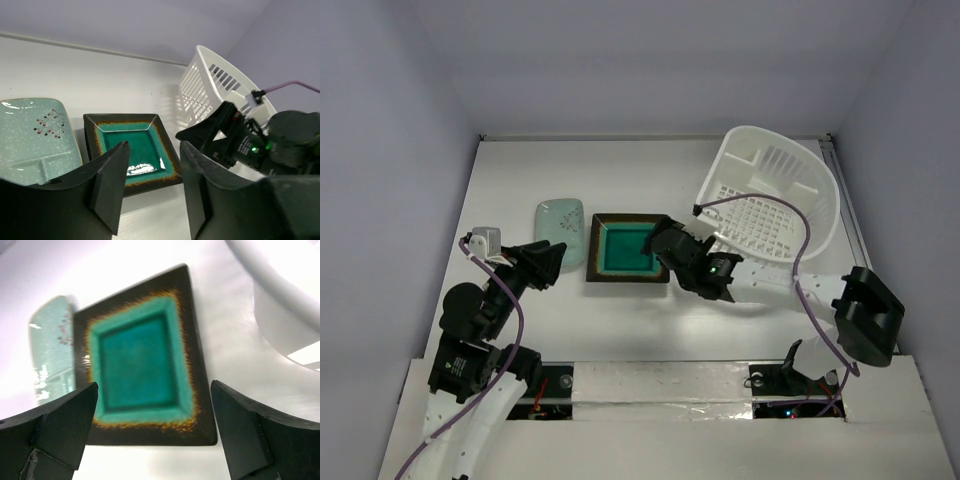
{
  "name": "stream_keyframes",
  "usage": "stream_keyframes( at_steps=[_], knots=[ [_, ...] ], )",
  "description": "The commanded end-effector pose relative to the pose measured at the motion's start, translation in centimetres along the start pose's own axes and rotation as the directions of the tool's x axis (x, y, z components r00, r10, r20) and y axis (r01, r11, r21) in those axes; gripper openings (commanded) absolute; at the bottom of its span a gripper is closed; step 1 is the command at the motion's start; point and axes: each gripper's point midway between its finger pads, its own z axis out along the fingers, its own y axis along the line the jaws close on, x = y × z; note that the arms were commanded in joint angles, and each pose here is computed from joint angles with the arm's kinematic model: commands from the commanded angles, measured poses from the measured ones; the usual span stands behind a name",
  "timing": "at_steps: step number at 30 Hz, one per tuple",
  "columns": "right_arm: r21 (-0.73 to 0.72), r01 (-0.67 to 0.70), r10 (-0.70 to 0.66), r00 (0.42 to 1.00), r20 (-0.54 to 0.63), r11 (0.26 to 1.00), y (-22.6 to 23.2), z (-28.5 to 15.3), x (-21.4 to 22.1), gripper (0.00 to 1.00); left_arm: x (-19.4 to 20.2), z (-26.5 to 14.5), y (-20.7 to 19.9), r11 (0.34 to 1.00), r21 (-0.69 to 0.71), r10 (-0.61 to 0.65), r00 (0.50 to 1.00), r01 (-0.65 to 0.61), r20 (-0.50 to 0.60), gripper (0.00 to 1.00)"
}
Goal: Unload the plates from the dish rack
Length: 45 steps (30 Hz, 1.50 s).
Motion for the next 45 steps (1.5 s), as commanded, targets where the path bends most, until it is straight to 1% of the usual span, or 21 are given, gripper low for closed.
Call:
stream_keyframes(
  at_steps=[1,3,6,10,14,15,16,17,19,20,23,26,29,30,31,32,35,36,39,41,45],
  knots=[
    [-0.092,0.035,-0.031,0.999,0.045,0.995,3.0,-2.0,-3.1,1.00,-0.8,0.0,-0.8,0.999,0.039,0.000,0.999,-0.002,0.039,0.43],
    [-0.166,0.036,-0.034,0.999,0.016,0.985,4.5,-2.9,-2.9,0.96,-0.9,-0.1,-0.9,0.999,0.047,0.001,0.999,-0.002,0.040,0.47],
    [-0.252,0.068,-0.078,0.997,-0.030,0.965,6.0,-3.8,-1.9,0.94,-1.0,-0.2,-1.0,0.999,0.048,0.001,0.999,-0.003,0.047,0.58],
    [-0.263,0.084,-0.105,0.992,-0.067,0.961,5.4,-3.5,-0.4,0.93,-1.0,-0.2,-1.0,0.999,0.045,0.001,0.999,-0.003,0.048,0.67],
    [-0.296,0.074,-0.108,0.989,-0.100,0.952,4.7,-4.1,0.5,0.78,-1.1,-0.2,-0.9,0.999,0.042,0.001,0.999,-0.003,0.051,0.70],
    [-0.311,0.081,-0.118,0.988,-0.102,0.947,4.7,-4.7,0.6,0.60,-1.1,-0.2,-0.9,0.999,0.041,0.001,0.999,-0.003,0.052,0.72],
    [-0.322,0.083,-0.120,0.988,-0.098,0.943,4.7,-5.1,0.3,0.50,-1.1,-0.2,-0.8,0.999,0.039,0.002,0.999,-0.004,0.051,0.73],
    [-0.353,0.070,-0.106,0.991,-0.084,0.933,5.0,-6.1,-0.8,0.28,-1.1,-0.1,-0.8,0.999,0.037,0.001,0.999,-0.002,0.049,0.74],
    [-0.404,0.069,-0.099,0.994,-0.056,0.912,5.9,-7.6,-2.2,0.07,-1.1,-0.1,-0.8,0.999,0.035,0.000,0.999,-0.002,0.048,0.77],
    [-0.418,0.069,-0.095,0.995,-0.041,0.906,6.0,-8.2,-3.0,0.00,-1.1,-0.1,-0.8,0.999,0.034,0.002,0.999,-0.004,0.049,0.78],
    [-0.473,0.075,-0.063,0.997,0.041,0.878,6.0,-11.2,-7.0,0.00,-1.3,-0.1,-0.7,1.000,0.028,0.004,0.998,-0.005,0.055,0.82],
    [-0.481,0.078,-0.014,0.991,0.136,0.873,4.1,-14.4,-11.6,0.00,-1.5,-0.2,-0.6,1.000,0.019,0.007,0.998,-0.008,0.063,0.84],
    [-0.497,0.038,0.090,0.969,0.231,0.867,1.1,-18.1,-16.5,0.09,-1.9,-0.3,-0.6,1.000,0.013,0.010,0.998,-0.011,0.069,0.85],
    [-0.505,0.029,0.114,0.961,0.251,0.863,0.1,-19.0,-17.5,0.21,-1.9,-0.2,-0.5,1.000,0.007,0.011,0.998,-0.012,0.069,0.85],
    [-0.507,0.027,0.131,0.953,0.274,0.862,-1.0,-19.6,-18.2,0.29,-2.4,-0.3,-0.7,1.000,0.008,0.013,0.997,-0.014,0.077,0.85],
    [-0.538,-0.019,0.218,0.926,0.308,0.842,-2.7,-21.7,-20.5,0.45,-2.7,-0.3,-0.7,1.000,0.001,0.016,0.997,-0.016,0.082,0.85],
    [-0.575,-0.078,0.334,0.874,0.354,0.814,-6.2,-24.1,-22.9,0.71,-4.9,-0.8,-1.7,1.000,0.010,0.016,0.993,-0.017,0.120,0.86],
    [-0.583,-0.092,0.358,0.862,0.360,0.808,-7.0,-24.5,-23.3,0.74,-5.7,-1.1,-2.1,1.000,0.017,0.015,0.990,-0.018,0.138,0.85],
    [-0.611,-0.117,0.413,0.832,0.370,0.783,-8.4,-25.3,-23.9,0.81,-8.2,-1.9,-3.4,0.999,0.044,0.014,0.981,-0.023,0.192,0.86],
    [-0.613,-0.107,0.407,0.833,0.375,0.783,-8.4,-25.2,-23.7,0.81,-9.3,-2.3,-4.0,0.998,0.055,0.012,0.976,-0.025,0.219,0.86],
    [-0.591,-0.078,0.360,0.854,0.376,0.803,-7.4,-24.4,-23.1,0.81,-8.6,-1.8,-3.6,0.999,0.047,0.003,0.979,-0.013,0.205,0.85]
  ],
)
